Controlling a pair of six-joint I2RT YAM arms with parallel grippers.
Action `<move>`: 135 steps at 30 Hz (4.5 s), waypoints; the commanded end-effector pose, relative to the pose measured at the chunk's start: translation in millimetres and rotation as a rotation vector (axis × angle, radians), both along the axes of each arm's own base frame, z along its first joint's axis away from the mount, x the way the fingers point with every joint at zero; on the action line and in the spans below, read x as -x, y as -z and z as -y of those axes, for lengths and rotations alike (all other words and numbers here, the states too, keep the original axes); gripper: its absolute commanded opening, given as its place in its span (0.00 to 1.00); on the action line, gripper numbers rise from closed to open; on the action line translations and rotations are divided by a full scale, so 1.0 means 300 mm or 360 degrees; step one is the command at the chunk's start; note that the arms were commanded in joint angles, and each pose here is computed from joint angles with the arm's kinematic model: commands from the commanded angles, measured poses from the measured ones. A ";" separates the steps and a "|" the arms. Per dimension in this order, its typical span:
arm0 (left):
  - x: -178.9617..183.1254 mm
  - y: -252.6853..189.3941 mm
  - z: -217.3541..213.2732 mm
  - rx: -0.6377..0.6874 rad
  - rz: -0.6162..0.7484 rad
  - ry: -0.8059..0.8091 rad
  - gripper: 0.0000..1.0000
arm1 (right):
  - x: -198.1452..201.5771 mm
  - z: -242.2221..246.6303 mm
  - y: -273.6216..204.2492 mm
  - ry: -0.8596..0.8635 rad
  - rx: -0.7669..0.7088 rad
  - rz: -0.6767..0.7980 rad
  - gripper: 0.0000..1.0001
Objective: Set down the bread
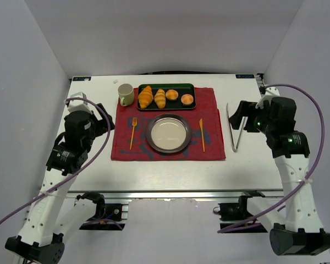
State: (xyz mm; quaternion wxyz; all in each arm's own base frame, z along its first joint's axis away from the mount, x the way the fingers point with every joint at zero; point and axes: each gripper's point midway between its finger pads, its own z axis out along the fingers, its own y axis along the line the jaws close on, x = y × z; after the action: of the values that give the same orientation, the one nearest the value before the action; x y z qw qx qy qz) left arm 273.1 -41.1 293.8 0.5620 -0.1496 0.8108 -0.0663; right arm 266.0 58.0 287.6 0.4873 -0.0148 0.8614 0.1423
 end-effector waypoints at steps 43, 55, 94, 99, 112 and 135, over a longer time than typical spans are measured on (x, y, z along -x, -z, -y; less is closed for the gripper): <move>-0.110 0.226 0.030 -0.0222 -0.0230 0.0094 0.98 | -0.316 0.194 0.778 0.0438 0.0435 -0.0761 0.89; -0.109 0.241 0.013 -0.0254 -0.0264 0.0057 0.98 | -0.370 0.179 0.929 0.0392 0.0296 -0.0894 0.89; -0.091 0.198 0.023 -0.0180 -0.0210 0.0063 0.98 | -0.398 0.178 0.436 0.0404 0.0155 -0.0562 0.41; -0.088 0.189 0.025 -0.0168 -0.0194 0.0067 0.98 | -0.388 0.167 0.403 0.0384 0.0131 -0.0539 0.43; -0.090 0.191 0.032 -0.0152 -0.0192 0.0076 0.98 | -0.401 0.100 0.265 0.0257 0.0044 -0.0420 0.34; -0.131 0.086 0.039 -0.0125 -0.0131 0.0049 0.98 | -0.496 -0.688 0.144 -0.0566 -0.0022 -0.0328 0.43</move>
State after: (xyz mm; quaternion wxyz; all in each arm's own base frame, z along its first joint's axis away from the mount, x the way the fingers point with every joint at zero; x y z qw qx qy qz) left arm 314.2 -54.7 252.5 0.5222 -0.1114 0.8448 -0.0359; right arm 407.3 235.4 232.2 0.3490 -0.1381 0.9039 0.2053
